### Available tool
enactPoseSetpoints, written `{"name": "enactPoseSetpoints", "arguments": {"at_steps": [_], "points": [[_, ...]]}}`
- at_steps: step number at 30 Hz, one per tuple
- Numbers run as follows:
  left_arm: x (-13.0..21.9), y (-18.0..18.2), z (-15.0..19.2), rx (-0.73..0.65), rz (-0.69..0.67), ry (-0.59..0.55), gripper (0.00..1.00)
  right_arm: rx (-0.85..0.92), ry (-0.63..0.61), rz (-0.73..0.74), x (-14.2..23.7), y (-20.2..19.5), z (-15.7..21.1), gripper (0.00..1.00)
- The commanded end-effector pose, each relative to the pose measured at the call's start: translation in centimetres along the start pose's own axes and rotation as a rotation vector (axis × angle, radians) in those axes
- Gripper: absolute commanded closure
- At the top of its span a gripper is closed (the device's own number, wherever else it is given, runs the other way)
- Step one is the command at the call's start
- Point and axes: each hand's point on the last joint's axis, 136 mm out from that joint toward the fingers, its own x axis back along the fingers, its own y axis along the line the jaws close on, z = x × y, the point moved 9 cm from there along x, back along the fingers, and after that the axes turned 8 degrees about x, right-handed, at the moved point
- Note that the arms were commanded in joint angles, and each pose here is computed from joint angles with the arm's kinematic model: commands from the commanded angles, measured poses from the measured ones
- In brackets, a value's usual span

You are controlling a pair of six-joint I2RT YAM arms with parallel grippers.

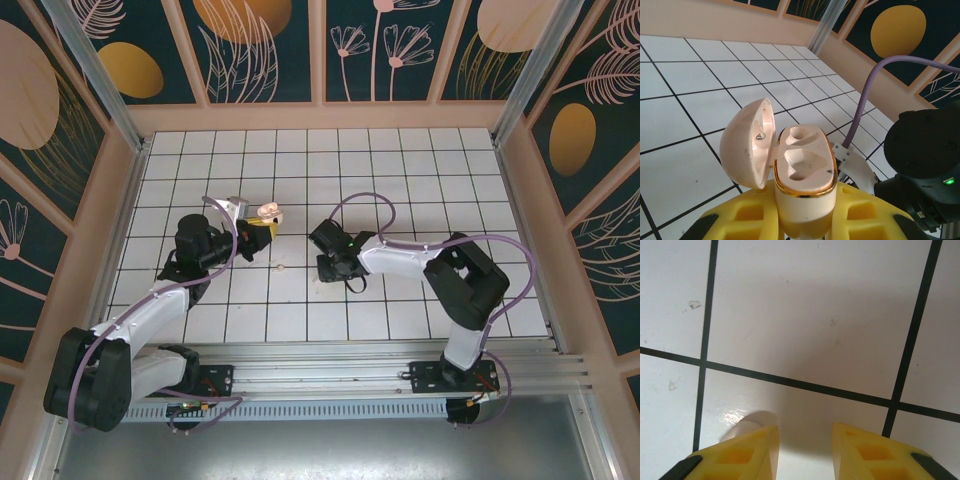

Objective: Insert wireless bluetooth earbuds into charging case

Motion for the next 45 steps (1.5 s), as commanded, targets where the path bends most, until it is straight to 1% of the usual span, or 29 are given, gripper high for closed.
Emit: {"name": "enactPoseSetpoints", "arguments": {"at_steps": [1,3,6,10,19,27,41,45], "points": [[0.4,-0.3,-0.4,-0.018,0.002,-0.025,0.88,-0.049,-0.060,-0.088,2.9,0.9,-1.6,0.66],[0.4,-0.3,-0.5,-0.019,0.005,-0.024,0.88,-0.083,-0.046,-0.142,3.5,1.5,-1.3,0.65],[0.3,-0.3,-0.5,-0.019,0.009,-0.023,0.88,-0.121,-0.034,-0.150,3.8,1.9,-1.1,0.65],[0.4,-0.4,-0.5,-0.016,0.016,-0.022,0.88,-0.136,-0.023,-0.154,3.1,1.9,-0.9,0.66],[0.5,-0.6,-0.7,-0.018,0.016,-0.028,0.88,-0.123,0.012,-0.144,1.1,2.0,-0.7,0.68],[0.4,-0.6,-0.7,-0.018,0.017,-0.025,0.88,-0.122,0.007,-0.152,0.0,2.1,-0.9,0.71],[0.5,-0.5,-0.4,-0.016,0.012,-0.018,0.88,-0.112,-0.005,-0.142,-0.9,1.9,-1.2,0.78],[0.5,-0.5,-0.5,-0.018,0.014,-0.019,0.88,-0.108,-0.005,-0.133,-1.0,1.6,-1.4,0.78]]}}
